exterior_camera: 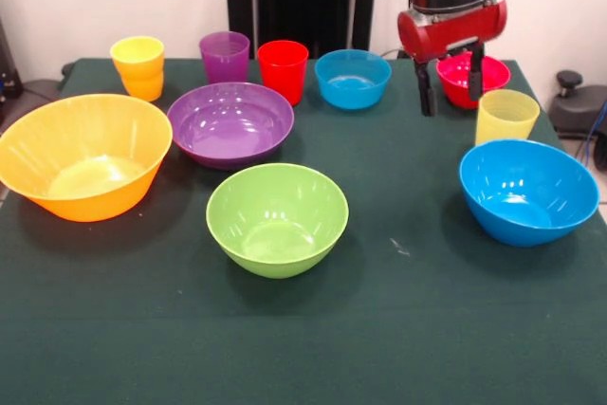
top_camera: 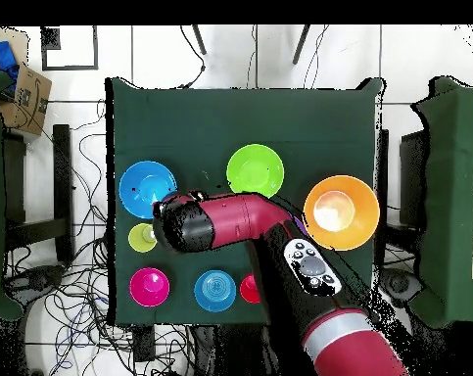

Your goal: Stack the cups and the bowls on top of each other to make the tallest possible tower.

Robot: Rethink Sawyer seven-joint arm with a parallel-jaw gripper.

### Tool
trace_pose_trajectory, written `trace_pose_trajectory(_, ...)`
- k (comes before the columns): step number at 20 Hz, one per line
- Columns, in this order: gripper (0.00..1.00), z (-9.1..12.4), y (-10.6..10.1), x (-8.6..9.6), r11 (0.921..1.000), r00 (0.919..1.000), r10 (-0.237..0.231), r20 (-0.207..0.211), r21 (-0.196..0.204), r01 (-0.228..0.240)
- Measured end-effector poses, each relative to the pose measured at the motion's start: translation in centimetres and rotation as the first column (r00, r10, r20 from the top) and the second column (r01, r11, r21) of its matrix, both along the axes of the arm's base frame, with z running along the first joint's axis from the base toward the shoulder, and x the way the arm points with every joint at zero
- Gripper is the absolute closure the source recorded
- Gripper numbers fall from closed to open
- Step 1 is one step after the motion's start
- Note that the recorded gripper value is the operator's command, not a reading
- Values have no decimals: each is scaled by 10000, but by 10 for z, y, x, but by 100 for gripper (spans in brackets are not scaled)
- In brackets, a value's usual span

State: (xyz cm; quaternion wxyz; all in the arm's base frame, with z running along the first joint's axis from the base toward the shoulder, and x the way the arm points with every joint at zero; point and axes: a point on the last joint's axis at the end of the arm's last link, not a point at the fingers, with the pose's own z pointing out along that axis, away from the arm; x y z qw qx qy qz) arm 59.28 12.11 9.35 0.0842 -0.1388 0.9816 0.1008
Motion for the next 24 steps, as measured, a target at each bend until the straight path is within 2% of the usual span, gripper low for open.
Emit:
trace_pose_trajectory(5, 0, -9, -4, -20, 9999, 9999, -75, -105, -106, 74)
trace_pose_trajectory(13, 0, -32, -22, -29, 9995, 9990, -296, 326, -117, 300)
trace_pose_trajectory(19, 0, -38, -60, -33, 9962, 9960, -865, 242, -81, 867)
trace_pose_trajectory(22, 0, -37, -93, -30, 9894, 9892, -1450, 218, -1, 1451)
trace_pose_trajectory(24, 0, -36, -108, -29, 9854, 9852, -1702, 206, 42, 1701)
